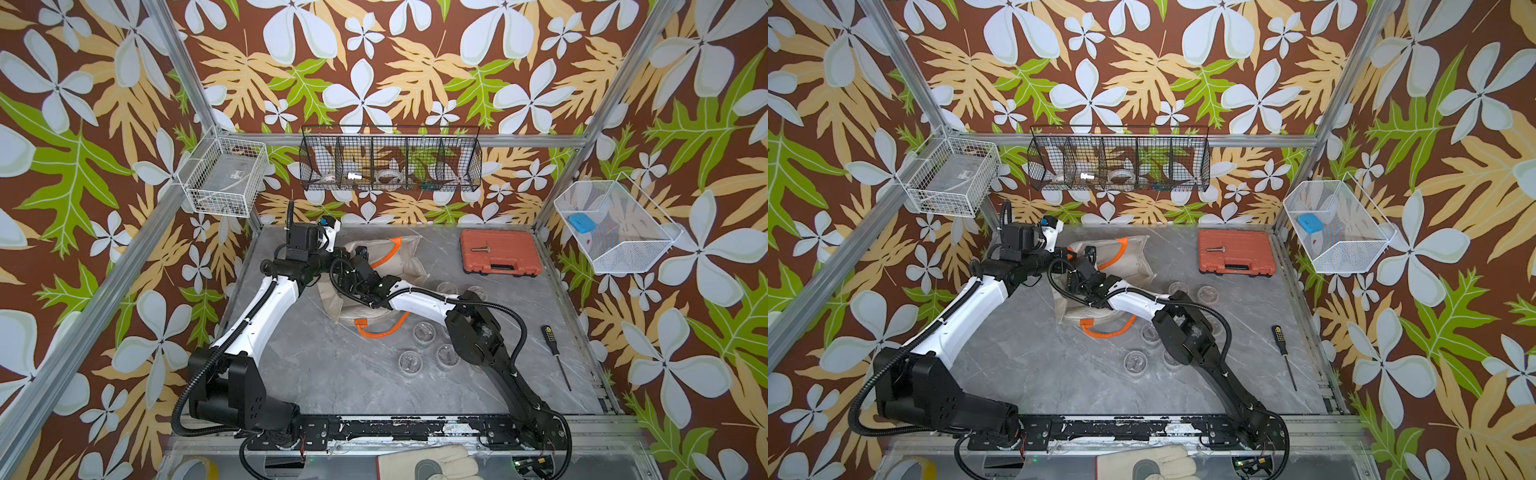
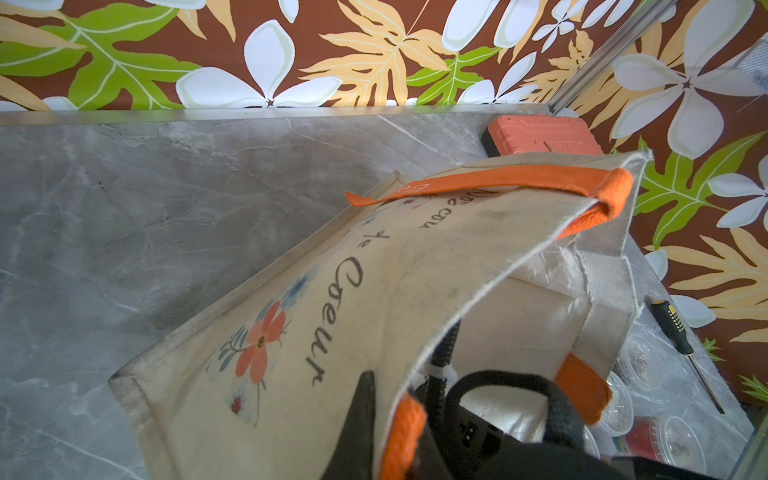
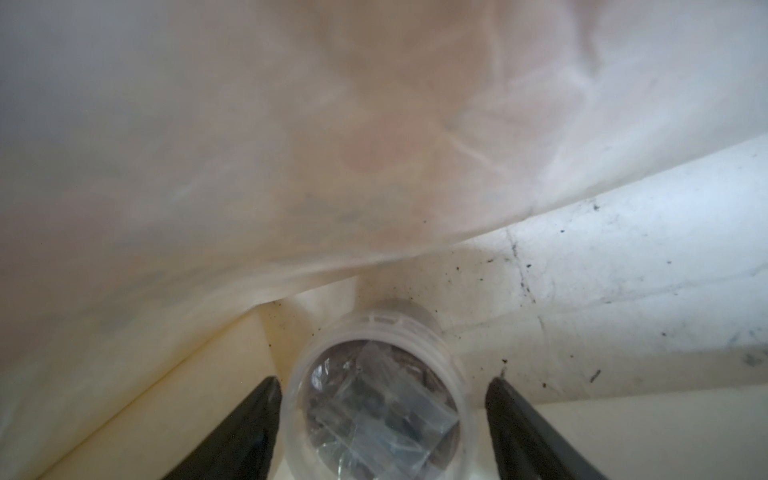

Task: Take out the seed jars from the canvas bag
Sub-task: Pick up the seed jar from the canvas bag.

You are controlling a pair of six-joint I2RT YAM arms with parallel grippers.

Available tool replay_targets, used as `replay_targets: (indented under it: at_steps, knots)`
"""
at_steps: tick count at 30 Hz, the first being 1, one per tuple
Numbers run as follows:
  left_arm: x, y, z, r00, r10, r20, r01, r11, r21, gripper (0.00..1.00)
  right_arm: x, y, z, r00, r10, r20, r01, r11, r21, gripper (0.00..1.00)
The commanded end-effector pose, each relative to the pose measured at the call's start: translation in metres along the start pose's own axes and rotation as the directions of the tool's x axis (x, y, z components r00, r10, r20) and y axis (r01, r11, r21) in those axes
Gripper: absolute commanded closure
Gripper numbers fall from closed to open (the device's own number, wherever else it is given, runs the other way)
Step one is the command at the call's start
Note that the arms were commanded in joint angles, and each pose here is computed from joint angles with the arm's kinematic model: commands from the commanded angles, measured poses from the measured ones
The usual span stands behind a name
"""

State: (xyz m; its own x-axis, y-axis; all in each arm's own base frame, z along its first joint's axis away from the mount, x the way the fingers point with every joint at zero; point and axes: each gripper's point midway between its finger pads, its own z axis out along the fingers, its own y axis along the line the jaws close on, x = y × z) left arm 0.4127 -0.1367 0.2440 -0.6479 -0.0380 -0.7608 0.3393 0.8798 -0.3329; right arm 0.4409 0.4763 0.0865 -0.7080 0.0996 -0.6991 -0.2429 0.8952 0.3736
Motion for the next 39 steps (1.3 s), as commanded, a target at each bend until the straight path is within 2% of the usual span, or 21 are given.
replay_targets:
  at_steps: [1,7,16,27,33,36,39]
  knots:
    - [-0.018,-0.007,-0.004,0.998,0.001,0.055,-0.005,0.997,0.071,1.0,0.017,-0.008,-0.001,0.999,-0.007,-0.048,0.009,1.0,0.023,0.12]
    - [-0.024,-0.001,-0.004,0.998,-0.026,0.054,0.021,0.995,0.099,1.0,0.005,0.001,-0.014,1.0,-0.008,-0.01,0.008,1.0,-0.024,0.05]
    - [-0.015,-0.004,0.004,0.999,-0.045,0.016,0.042,0.989,0.14,1.0,0.012,-0.004,0.003,1.0,0.015,-0.017,-0.015,1.0,0.002,0.05]
    - [-0.011,0.0,0.007,0.999,-0.054,0.006,0.053,0.991,0.125,1.0,0.006,-0.01,0.013,0.999,0.033,0.009,-0.033,0.999,0.032,0.22]
    - [-0.012,0.0,0.007,0.998,-0.056,0.011,0.054,0.991,0.121,1.0,-0.003,-0.003,0.012,0.999,0.017,0.031,-0.017,1.0,0.01,0.11]
    - [-0.012,0.001,0.006,0.998,-0.056,0.012,0.054,0.991,0.119,1.0,-0.005,0.0,0.014,0.999,0.017,0.037,-0.017,1.0,0.006,0.13]
    - [-0.011,0.001,0.006,0.998,-0.057,0.015,0.054,0.992,0.117,1.0,-0.007,0.001,0.015,0.999,0.017,0.044,-0.017,1.0,0.0,0.21]
